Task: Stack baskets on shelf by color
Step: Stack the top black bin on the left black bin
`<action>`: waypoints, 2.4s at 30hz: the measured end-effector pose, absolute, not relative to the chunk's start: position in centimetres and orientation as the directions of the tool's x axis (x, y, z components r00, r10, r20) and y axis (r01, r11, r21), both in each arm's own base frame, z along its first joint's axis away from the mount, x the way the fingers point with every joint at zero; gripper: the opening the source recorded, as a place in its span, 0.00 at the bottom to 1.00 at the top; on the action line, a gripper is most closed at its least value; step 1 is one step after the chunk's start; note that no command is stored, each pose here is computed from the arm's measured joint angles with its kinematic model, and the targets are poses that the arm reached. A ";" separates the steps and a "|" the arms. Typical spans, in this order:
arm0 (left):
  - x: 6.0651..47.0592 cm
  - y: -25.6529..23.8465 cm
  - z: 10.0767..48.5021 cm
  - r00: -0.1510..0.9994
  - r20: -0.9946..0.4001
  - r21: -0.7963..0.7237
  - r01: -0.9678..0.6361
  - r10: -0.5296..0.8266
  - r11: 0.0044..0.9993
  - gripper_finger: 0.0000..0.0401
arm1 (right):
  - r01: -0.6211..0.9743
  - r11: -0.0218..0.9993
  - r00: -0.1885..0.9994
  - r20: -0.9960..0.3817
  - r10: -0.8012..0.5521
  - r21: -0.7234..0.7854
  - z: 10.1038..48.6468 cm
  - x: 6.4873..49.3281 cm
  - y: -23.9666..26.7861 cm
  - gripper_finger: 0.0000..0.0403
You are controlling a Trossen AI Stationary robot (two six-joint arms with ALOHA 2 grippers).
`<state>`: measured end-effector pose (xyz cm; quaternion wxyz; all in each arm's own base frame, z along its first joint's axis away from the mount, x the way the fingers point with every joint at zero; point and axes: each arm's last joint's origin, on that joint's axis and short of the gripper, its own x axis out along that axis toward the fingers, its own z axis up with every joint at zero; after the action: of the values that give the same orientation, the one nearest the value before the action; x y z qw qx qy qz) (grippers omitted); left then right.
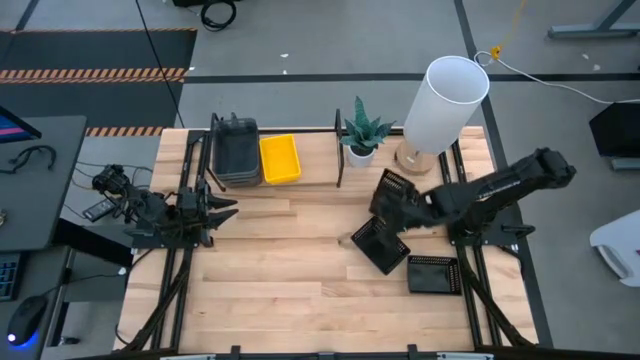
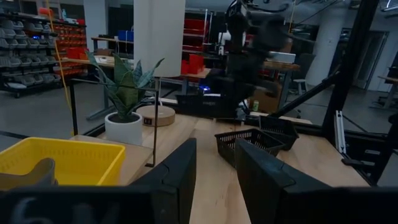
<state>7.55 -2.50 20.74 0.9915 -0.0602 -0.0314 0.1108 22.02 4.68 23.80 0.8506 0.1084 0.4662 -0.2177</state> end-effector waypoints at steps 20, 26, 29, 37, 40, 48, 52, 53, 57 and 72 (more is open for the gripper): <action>7.6 -2.5 20.7 0.973 0.049 -0.127 -0.216 0.223 0.968 0.29 | -0.356 0.872 0.421 -0.891 -0.170 -0.335 18.9 19.7 15.8 0.01; 7.6 -2.5 20.7 0.973 0.049 -0.127 -0.216 0.223 0.968 0.29 | -0.347 0.875 0.411 -0.893 -0.181 -0.337 18.3 19.6 16.3 0.01; 7.6 -2.5 20.7 0.973 0.049 -0.127 -0.216 0.223 0.968 0.29 | -0.285 0.903 0.410 -0.893 -0.187 -0.321 18.2 19.9 16.2 0.02; 7.6 -2.5 20.7 0.974 0.049 -0.126 -0.215 0.223 0.968 0.29 | -0.119 0.963 0.421 -0.891 -0.170 -0.240 18.2 20.8 15.6 0.06; 7.6 -2.5 20.7 0.974 0.049 -0.127 -0.215 0.223 0.968 0.29 | -0.124 0.969 0.398 -0.905 -0.151 -0.216 18.2 20.8 15.4 0.07; 7.6 -2.5 20.7 0.974 0.049 -0.127 -0.216 0.223 0.968 0.29 | -0.140 0.967 0.406 -0.903 -0.140 -0.213 18.2 21.0 15.5 0.09; 7.6 -2.5 20.7 0.974 0.049 -0.127 -0.215 0.223 0.968 0.29 | -0.130 0.971 0.421 -0.898 -0.129 -0.201 18.3 21.1 15.6 0.09; 7.6 -2.5 20.7 0.974 0.049 -0.127 -0.216 0.223 0.968 0.29 | -0.129 0.971 0.425 -0.896 -0.128 -0.200 18.3 21.2 15.6 0.09; 7.6 -2.5 20.7 0.973 0.049 -0.127 -0.216 0.223 0.968 0.29 | -0.082 0.973 0.455 -0.877 -0.155 -0.214 18.4 21.5 15.4 0.11; 7.6 -2.5 20.7 0.974 0.049 -0.127 -0.216 0.223 0.968 0.29 | 0.062 0.996 0.577 -0.813 -0.084 -0.059 19.1 24.9 13.5 0.25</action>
<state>7.55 -2.50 20.74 0.9915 -0.0604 -0.0316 0.1106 24.95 13.45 19.15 0.8878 -0.0118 0.4583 -0.0413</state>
